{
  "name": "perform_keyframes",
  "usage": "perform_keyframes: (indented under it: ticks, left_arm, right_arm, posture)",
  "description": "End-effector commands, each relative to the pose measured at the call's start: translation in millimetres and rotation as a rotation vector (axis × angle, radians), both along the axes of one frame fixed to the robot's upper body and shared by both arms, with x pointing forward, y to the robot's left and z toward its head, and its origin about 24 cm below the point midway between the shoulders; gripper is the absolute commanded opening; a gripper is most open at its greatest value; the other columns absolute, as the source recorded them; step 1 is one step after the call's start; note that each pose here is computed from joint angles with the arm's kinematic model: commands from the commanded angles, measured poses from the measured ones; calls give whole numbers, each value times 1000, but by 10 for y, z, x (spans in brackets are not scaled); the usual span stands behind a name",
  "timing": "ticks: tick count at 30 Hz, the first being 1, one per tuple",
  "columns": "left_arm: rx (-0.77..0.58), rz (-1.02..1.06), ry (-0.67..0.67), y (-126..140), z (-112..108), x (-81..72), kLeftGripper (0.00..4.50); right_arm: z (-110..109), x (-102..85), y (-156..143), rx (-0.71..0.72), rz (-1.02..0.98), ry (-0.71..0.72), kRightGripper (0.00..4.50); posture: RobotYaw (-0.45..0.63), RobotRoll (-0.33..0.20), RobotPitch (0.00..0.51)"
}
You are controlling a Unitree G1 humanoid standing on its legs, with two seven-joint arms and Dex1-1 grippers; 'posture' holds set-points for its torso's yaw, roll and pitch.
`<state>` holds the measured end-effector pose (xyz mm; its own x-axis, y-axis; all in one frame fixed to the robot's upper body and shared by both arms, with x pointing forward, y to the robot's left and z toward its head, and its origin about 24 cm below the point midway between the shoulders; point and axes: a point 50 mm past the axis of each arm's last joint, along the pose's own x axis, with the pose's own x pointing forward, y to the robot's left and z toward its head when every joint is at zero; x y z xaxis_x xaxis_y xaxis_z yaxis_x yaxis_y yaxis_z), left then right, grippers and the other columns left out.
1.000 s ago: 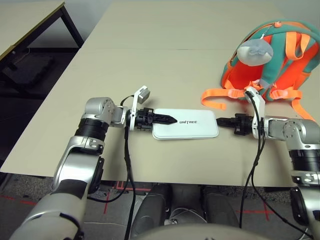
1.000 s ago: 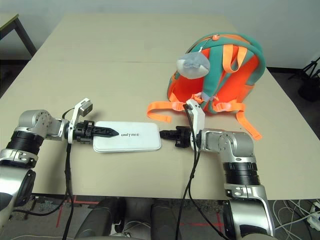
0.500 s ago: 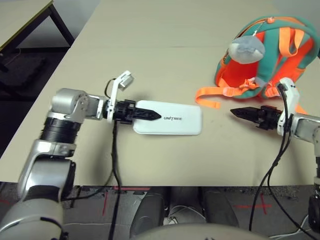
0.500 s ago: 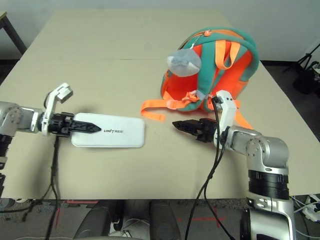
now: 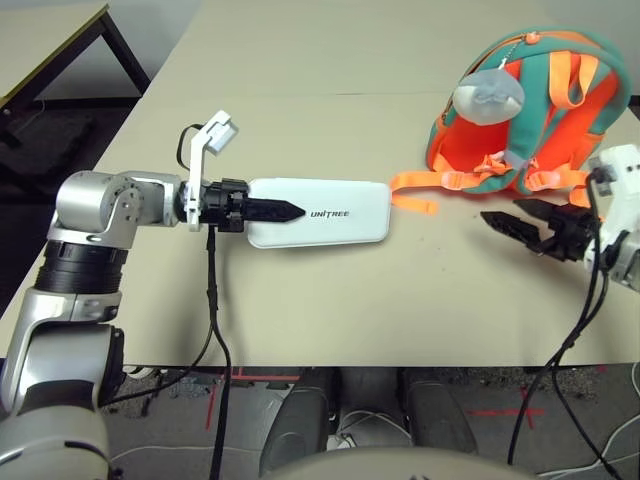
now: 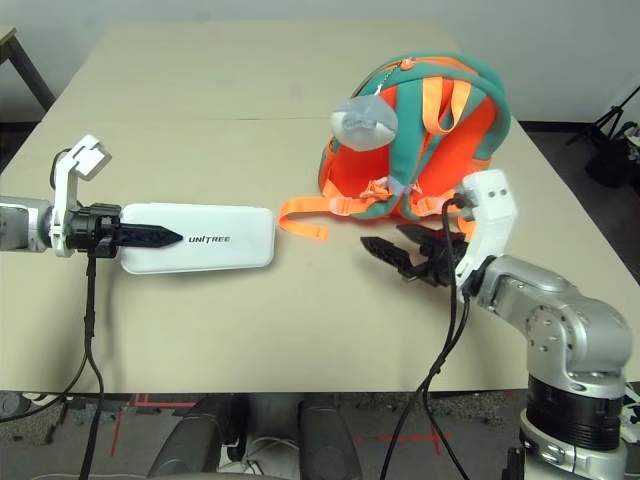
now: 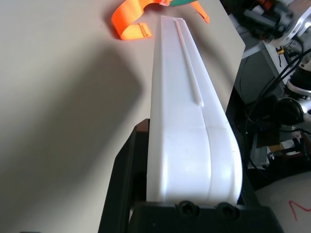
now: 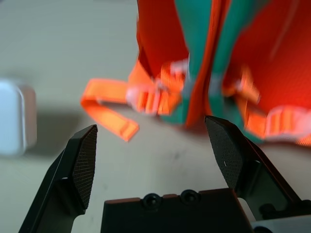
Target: Put the pencil case into the backpack and zip it.
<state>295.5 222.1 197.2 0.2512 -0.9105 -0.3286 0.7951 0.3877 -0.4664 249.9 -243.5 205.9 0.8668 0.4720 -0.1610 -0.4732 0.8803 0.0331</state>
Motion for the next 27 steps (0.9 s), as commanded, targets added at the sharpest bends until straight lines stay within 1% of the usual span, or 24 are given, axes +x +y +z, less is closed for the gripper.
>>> perform_keyframes:
  ticks: [1,3,6,8,13,16,21,27]
  left_arm:
    - [-9,-1,-16,52,10,-7,1437]
    - [-10,-3,-8,50,-2,-1,1437]
    - [-6,-5,-2,53,-19,6,1437]
    - [-7,0,4,62,-28,17,1437]
    - [-7,-3,13,76,-52,32,1437]
    - [-6,-10,16,83,-56,31,1437]
    - [-6,-15,16,108,-47,32,1437]
    - [-38,-25,-13,140,61,2,1437]
  right_arm:
    - [99,0,3,-20,-58,-85,4500]
    - [120,19,14,-7,-88,-114,4500]
    - [132,45,10,-35,-127,-144,4500]
    - [131,75,-13,-27,-174,-155,4500]
    - [50,173,-4,16,-242,-161,4500]
    - [29,271,24,47,-265,-176,4500]
    - [7,455,63,47,-269,-202,4500]
    - [-2,666,105,56,-279,-238,4500]
  posture:
    - [-107,0,188]
    - [-110,0,190]
    - [-109,0,191]
    - [-114,0,197]
    - [-111,0,197]
    - [-107,0,196]
    - [-95,0,191]
    - [-69,0,189]
